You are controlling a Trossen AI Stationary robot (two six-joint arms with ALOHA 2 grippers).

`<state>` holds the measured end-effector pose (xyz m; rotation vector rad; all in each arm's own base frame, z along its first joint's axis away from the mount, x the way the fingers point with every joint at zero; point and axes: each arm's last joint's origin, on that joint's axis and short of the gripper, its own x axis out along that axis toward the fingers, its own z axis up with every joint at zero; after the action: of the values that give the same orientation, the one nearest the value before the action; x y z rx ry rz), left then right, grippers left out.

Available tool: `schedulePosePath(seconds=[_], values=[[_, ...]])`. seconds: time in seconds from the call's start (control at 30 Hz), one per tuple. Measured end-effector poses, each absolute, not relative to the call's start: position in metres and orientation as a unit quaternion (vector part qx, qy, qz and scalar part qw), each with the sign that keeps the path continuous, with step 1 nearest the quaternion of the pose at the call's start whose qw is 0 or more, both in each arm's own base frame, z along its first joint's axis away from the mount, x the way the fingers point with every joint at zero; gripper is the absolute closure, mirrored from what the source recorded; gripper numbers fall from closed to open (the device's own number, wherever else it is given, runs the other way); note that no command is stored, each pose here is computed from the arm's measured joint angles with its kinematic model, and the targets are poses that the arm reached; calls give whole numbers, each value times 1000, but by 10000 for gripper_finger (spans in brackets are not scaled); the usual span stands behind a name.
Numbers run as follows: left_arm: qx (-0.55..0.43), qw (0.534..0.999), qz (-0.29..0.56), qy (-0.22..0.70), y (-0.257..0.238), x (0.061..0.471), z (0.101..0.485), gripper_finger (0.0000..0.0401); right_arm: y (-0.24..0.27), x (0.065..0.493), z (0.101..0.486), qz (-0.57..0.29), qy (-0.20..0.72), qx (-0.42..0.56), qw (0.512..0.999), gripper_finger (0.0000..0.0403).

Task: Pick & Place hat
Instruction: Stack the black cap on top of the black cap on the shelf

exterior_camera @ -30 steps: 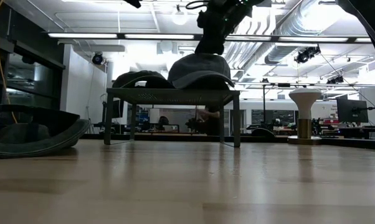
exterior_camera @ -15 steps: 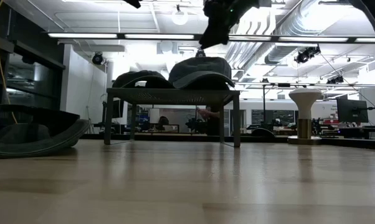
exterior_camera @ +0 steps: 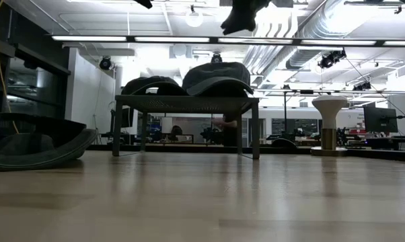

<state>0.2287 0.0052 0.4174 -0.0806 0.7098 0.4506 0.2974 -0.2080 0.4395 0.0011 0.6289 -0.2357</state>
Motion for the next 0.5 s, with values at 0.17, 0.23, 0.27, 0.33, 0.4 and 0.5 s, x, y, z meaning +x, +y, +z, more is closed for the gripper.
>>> schedulePosePath(seconds=[0.17, 0.23, 0.27, 0.33, 0.4, 0.5], values=[[-39, 912, 218, 345, 5, 229, 417, 233, -195, 292, 451, -114, 293, 4, 949, 213], [-40, 912, 217, 345, 5, 229, 417, 233, -190, 291, 454, -111, 288, 2, 951, 213], [-40, 912, 217, 345, 5, 229, 417, 233, -187, 291, 456, -108, 286, 0, 952, 213], [-40, 912, 217, 346, 5, 229, 417, 233, -182, 291, 458, -103, 283, 0, 954, 213], [-41, 911, 217, 349, 5, 228, 417, 233, -177, 291, 460, -98, 281, 1, 955, 213], [-43, 910, 218, 349, 5, 228, 417, 233, -170, 294, 461, -91, 279, 4, 956, 213]])
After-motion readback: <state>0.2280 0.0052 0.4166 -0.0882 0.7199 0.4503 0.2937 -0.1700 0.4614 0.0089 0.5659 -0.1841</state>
